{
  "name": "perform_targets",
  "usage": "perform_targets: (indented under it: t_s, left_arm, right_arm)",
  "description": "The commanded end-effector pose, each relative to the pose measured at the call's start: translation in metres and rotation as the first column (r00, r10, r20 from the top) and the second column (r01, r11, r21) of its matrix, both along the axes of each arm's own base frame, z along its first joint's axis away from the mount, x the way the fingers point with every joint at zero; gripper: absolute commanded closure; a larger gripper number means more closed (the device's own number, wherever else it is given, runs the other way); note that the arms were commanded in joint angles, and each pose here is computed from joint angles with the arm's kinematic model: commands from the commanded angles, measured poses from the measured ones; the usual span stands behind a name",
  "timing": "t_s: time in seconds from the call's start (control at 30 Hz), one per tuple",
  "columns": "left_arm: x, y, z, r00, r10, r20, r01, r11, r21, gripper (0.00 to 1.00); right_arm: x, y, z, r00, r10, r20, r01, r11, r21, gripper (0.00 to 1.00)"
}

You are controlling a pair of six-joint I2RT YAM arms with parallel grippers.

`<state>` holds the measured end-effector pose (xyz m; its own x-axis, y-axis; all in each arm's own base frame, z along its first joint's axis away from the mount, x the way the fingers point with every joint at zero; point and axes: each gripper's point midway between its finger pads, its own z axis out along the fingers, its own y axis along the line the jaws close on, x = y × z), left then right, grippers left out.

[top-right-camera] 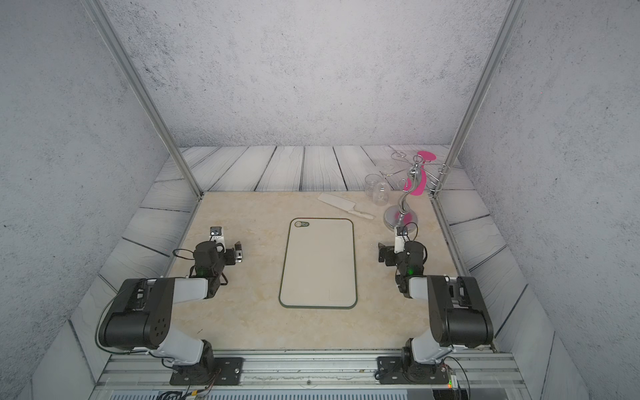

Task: Align the knife with the edge of the cutting board
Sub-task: Adjust the work surface at the center of the board.

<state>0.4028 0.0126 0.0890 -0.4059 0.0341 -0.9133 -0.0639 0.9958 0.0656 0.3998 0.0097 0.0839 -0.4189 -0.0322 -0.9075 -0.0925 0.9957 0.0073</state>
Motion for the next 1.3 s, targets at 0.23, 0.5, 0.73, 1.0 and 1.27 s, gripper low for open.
perform_targets:
  t_s: [0.23, 0.5, 0.73, 1.0, 1.27]
  left_arm:
    - [0.011, 0.019, 0.035, 0.993, 0.107, -0.051, -0.107, 0.994, 0.005, 0.0]
    - [0.002, 0.055, 0.103, 0.925, 0.377, -0.054, -0.38, 0.923, -0.061, 0.0]
    - [-0.007, 0.069, 0.142, 0.83, 0.551, -0.091, -0.556, 0.8, -0.225, 0.0]
    - [-0.011, 0.043, 0.124, 0.883, 0.427, -0.194, -0.466, 0.844, -0.266, 0.03]
    - [-0.02, -0.01, 0.102, 0.936, 0.25, -0.246, -0.319, 0.9, -0.298, 0.03]
  right_arm:
    - [0.001, -0.02, 0.025, 0.991, -0.13, 0.036, 0.13, 0.992, -0.004, 0.01]
    - [-0.015, -0.046, 0.096, 0.935, -0.351, -0.047, 0.354, 0.929, 0.105, 0.01]
    - [-0.023, -0.07, 0.115, 0.784, -0.589, -0.197, 0.621, 0.732, 0.28, 0.01]
    - [-0.009, -0.021, 0.097, 0.918, -0.339, -0.206, 0.392, 0.857, 0.334, 0.01]
    - [0.003, 0.043, 0.043, 0.929, -0.15, -0.338, 0.254, 0.923, 0.288, 0.01]
